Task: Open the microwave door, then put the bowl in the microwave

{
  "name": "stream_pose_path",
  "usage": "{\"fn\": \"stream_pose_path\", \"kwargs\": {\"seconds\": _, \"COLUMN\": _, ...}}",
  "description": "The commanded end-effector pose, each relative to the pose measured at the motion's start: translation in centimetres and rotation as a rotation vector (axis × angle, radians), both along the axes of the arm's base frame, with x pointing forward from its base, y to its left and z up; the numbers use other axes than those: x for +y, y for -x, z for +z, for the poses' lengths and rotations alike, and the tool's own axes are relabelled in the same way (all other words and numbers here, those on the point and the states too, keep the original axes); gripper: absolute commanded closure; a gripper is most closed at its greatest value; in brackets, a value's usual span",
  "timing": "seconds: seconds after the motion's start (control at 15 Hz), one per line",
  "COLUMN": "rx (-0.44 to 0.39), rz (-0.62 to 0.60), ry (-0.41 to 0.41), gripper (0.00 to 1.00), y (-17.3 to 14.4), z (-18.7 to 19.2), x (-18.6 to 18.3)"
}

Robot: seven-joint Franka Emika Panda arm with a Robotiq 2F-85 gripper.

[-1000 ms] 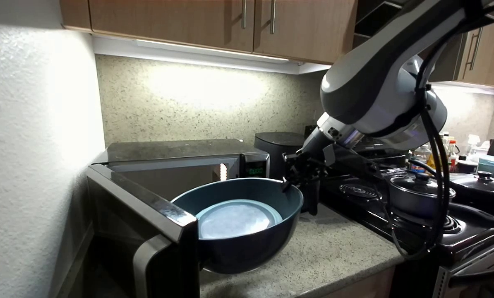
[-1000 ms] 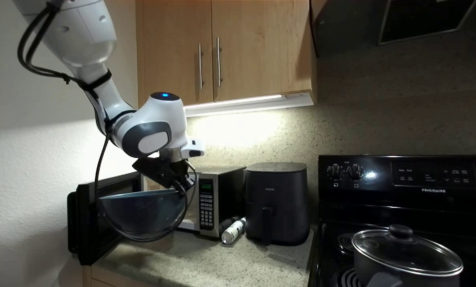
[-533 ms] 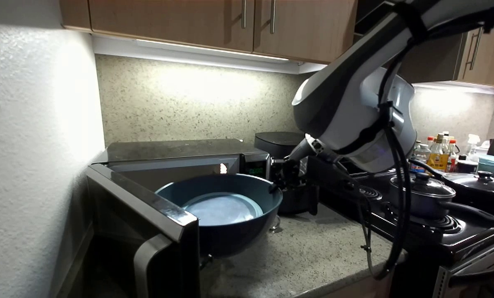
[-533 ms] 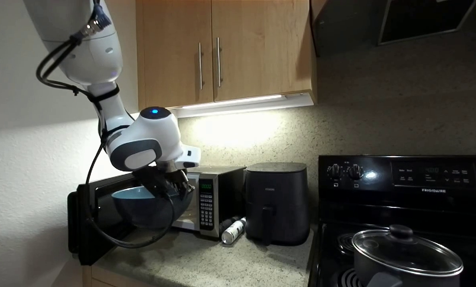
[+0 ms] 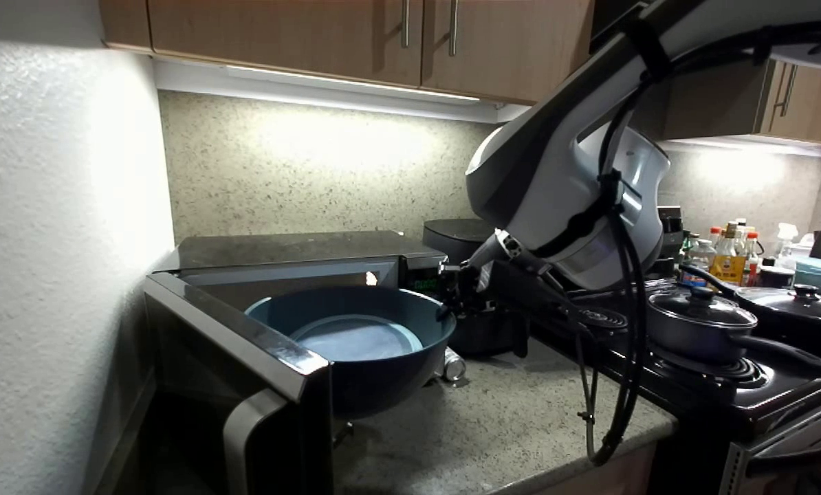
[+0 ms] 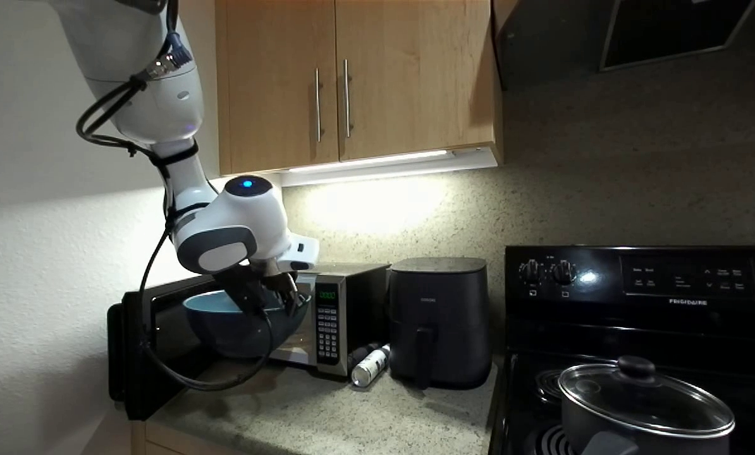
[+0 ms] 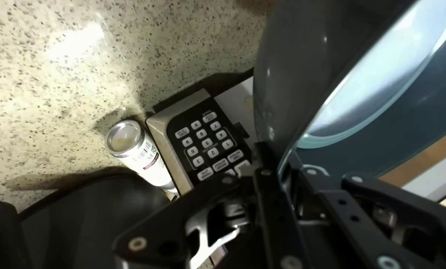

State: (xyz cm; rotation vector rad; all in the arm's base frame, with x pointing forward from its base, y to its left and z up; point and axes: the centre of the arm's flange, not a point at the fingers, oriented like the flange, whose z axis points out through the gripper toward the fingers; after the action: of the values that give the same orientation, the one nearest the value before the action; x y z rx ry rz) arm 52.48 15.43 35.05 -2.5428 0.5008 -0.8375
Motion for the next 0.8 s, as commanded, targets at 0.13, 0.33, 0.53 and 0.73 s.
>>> {"fn": "stream_pose_path", "kwargs": {"seconds": 0.13, "rx": -0.015, "rz": 0.008, "ry": -0.04, "gripper": 0.91, "y": -0.1, "z": -1.6, "x": 3.3}}
{"fn": "stream_pose_path", "kwargs": {"seconds": 0.33, "rx": -0.115, "rz": 0.011, "ry": -0.058, "gripper": 0.92, "y": -0.8, "z": -1.6, "x": 6.2}}
{"fn": "stream_pose_path", "kwargs": {"seconds": 0.53, "rx": -0.243, "rz": -0.031, "ry": -0.069, "gripper": 0.92, "y": -1.9, "z": -0.6, "x": 8.7}}
{"fn": "stream_pose_path", "kwargs": {"seconds": 0.73, "rx": -0.153, "rz": 0.029, "ry": -0.018, "gripper": 0.92, "y": -2.6, "z": -0.5, "x": 8.3}}
